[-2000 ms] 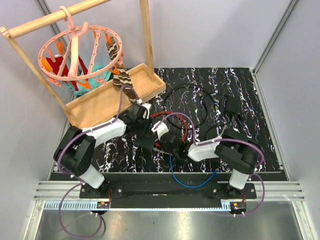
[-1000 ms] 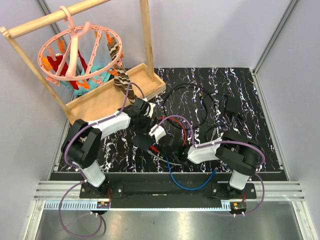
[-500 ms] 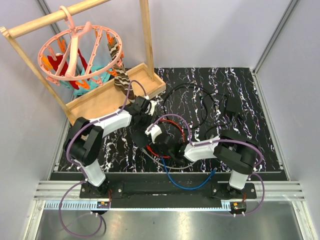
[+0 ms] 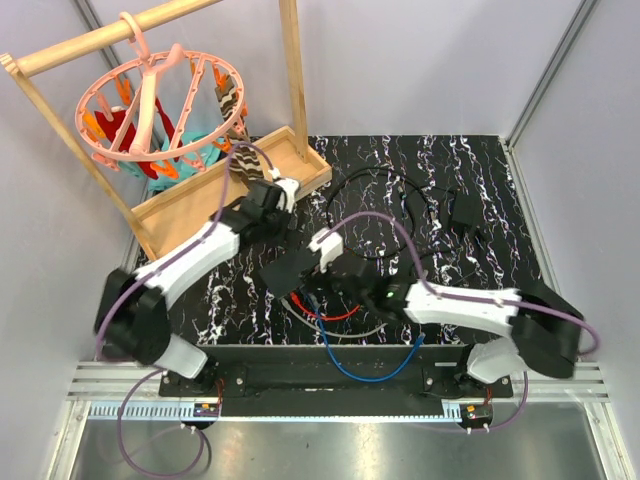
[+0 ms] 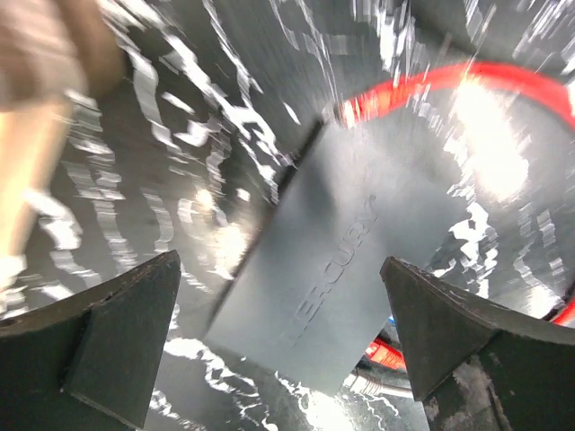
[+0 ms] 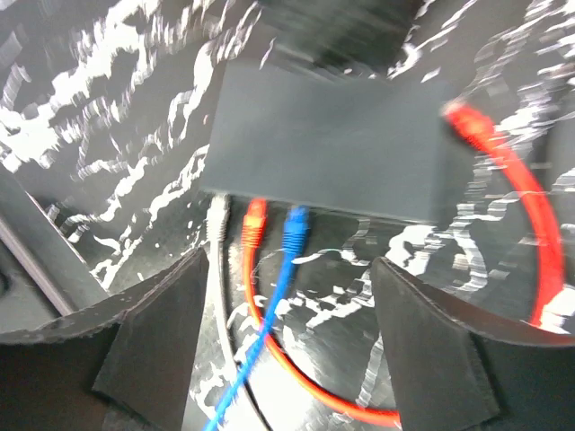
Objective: Insert the plug into the switch port
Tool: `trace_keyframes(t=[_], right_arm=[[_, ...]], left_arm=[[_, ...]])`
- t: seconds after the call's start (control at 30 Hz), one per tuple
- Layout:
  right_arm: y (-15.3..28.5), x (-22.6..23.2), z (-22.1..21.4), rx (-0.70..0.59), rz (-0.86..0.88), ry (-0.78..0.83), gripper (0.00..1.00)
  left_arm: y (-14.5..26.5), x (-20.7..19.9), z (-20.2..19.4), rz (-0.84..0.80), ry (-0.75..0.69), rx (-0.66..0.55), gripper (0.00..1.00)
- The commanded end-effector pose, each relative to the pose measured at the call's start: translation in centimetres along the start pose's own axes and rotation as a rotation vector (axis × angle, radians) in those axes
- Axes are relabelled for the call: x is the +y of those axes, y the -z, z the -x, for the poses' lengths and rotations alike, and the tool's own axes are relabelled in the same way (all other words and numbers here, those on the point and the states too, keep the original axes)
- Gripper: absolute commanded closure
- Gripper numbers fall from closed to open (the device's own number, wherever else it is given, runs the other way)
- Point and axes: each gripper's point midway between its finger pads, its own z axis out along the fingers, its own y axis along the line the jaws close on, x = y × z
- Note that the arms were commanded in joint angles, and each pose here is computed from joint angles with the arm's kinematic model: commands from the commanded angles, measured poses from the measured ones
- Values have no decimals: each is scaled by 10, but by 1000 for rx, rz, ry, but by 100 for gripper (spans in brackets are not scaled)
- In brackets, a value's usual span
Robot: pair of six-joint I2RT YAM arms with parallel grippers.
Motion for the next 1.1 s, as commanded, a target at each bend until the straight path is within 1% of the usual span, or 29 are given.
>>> trace_keyframes(t=[0.0,0.03,0.07,0.1,0.13,0.17,0.2,0.23,0.27,0.3,0.33,0.37,0.4,0.43,0.47,0.5,0.53,0.57,0.7,0.77,0.8,0.83,0.87,0.9,0.93,0.97,1.0,1.03,1.07], right_arm=[[46,-42,14,24,-58,-66,17],[52,-50,17,27,-75,-80,15],[58,-59,22,22,-93,-92,14],[68,-83,24,30,-152,-122,14],[73,-93,28,24,-178,-134,14],[78,-106,37,9,-209,-154,13],[84,-131,38,16,-270,-193,13],[87,-144,40,14,-303,-219,14],[90,-156,49,3,-326,-239,14],[91,-181,43,27,-381,-275,14],[90,-190,44,33,-389,-290,14],[90,-199,50,26,-402,-305,14],[86,-222,44,53,-444,-336,16],[82,-229,43,65,-436,-351,16],[81,-239,55,47,-444,-359,18],[69,-250,46,89,-452,-363,18],[66,-263,46,97,-464,-372,18],[54,-276,46,118,-477,-369,19],[26,-321,40,177,-499,-338,26],[10,-342,36,203,-492,-334,30],[6,-348,35,208,-497,-329,34],[2,-357,44,193,-503,-322,36],[-6,-368,30,225,-507,-324,37],[-11,-371,30,229,-504,-328,39],[-15,-378,39,210,-507,-324,41],[-21,-385,29,240,-500,-301,41],[-26,-386,29,244,-489,-294,43],[-29,-392,39,228,-490,-282,45],[-38,-395,26,268,-480,-285,46]], left_arm=[[64,14,55,84,63,-274,1],[85,16,60,84,78,-331,1],[89,16,52,85,98,-338,1],[97,19,50,97,113,-363,1],[120,21,52,97,130,-431,1],[122,25,41,113,148,-439,1],[129,28,38,123,164,-464,1],[148,30,36,124,179,-529,1],[147,34,24,141,193,-532,1],[152,37,19,148,203,-552,1],[166,39,16,146,213,-606,1],[163,42,6,160,215,-602,1],[173,44,2,160,216,-641,1],[174,46,-3,170,216,-647,1],[169,50,-13,190,204,-636,1],[169,53,-17,203,199,-640,1],[174,54,-20,207,193,-661,1],[170,58,-28,228,179,-648,1],[173,63,-32,252,174,-681,1],[167,64,-34,256,167,-689,1],[165,64,-34,254,162,-687,1],[165,63,-33,251,157,-684,1],[165,63,-34,250,157,-678,1],[164,63,-34,252,157,-672,1],[162,63,-35,251,157,-669,1],[163,62,-35,249,158,-675,1],[162,63,-35,252,158,-675,1],[162,63,-35,252,157,-675,1],[162,64,-35,255,159,-676,1]])
